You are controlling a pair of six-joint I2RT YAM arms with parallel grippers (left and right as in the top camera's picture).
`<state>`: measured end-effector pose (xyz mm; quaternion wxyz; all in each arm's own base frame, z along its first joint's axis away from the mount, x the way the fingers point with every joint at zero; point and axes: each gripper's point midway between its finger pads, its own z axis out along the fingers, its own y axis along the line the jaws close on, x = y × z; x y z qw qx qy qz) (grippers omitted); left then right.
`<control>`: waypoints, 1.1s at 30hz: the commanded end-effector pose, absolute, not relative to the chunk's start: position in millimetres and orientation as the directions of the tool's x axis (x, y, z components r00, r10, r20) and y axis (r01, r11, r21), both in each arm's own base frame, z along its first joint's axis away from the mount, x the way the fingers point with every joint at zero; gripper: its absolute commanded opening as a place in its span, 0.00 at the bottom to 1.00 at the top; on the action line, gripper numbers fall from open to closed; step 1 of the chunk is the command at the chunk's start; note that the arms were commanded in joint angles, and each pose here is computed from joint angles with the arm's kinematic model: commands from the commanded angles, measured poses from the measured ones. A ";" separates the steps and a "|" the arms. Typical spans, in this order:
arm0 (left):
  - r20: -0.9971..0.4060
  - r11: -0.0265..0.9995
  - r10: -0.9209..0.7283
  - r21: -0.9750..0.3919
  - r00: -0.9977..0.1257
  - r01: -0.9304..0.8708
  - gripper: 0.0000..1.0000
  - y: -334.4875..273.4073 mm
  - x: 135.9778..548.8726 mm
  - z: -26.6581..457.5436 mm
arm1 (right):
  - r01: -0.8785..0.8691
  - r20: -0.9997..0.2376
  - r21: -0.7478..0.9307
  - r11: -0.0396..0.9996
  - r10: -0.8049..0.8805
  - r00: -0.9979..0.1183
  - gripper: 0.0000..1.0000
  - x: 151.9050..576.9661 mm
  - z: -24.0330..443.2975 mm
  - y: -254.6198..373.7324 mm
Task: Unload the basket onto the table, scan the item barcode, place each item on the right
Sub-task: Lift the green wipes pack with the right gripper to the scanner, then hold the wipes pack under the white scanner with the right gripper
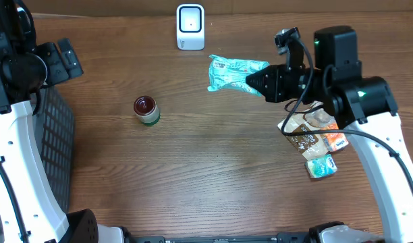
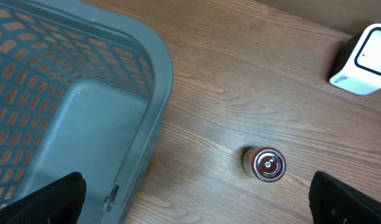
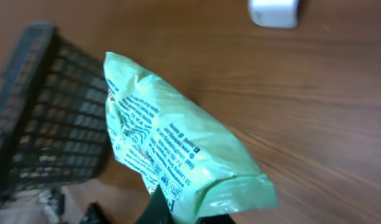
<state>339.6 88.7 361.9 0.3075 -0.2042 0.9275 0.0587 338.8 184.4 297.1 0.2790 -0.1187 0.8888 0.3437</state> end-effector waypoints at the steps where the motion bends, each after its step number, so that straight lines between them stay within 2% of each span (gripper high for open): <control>1: -0.598 0.913 -0.326 0.001 -0.732 -0.407 1.00 90.9 339.8 362.6 | -0.343 -0.632 0.429 0.835 0.007 -0.775 0.04 366.3 315.2 181.3; 5: -0.598 0.913 -0.326 0.001 -0.732 -0.407 1.00 90.9 339.8 362.6 | -0.304 -0.695 0.236 0.923 -0.059 -0.717 0.04 403.8 332.1 184.8; 7: -0.598 0.913 -0.326 0.001 -0.732 -0.407 0.99 90.9 339.8 362.6 | -0.279 -0.750 0.097 0.955 -0.114 -0.651 0.04 430.6 341.4 186.5; 12: -0.598 0.913 -0.326 0.001 -0.732 -0.407 0.99 90.9 339.8 362.6 | -0.150 -0.840 -0.254 0.955 -0.295 -0.456 0.04 491.0 353.1 192.1; 16: -0.598 0.913 -0.326 0.001 -0.733 -0.407 1.00 90.9 339.8 362.4 | -0.139 -0.794 -0.461 0.876 -0.478 -0.376 0.04 527.9 336.0 209.4; 22: -0.598 0.913 -0.326 0.001 -0.732 -0.407 1.00 90.9 339.8 362.6 | -0.222 -0.605 -0.716 0.662 -0.747 -0.275 0.04 574.9 285.8 236.6; 28: -0.598 0.913 -0.326 0.001 -0.732 -0.407 1.00 90.9 339.8 362.6 | -0.175 -0.512 -0.827 0.535 -0.844 -0.163 0.04 612.1 258.1 257.9; 33: -0.598 0.913 -0.326 0.001 -0.732 -0.407 1.00 90.9 339.8 362.6 | -0.204 -0.361 -0.903 0.379 -0.925 -0.119 0.04 626.2 220.2 268.3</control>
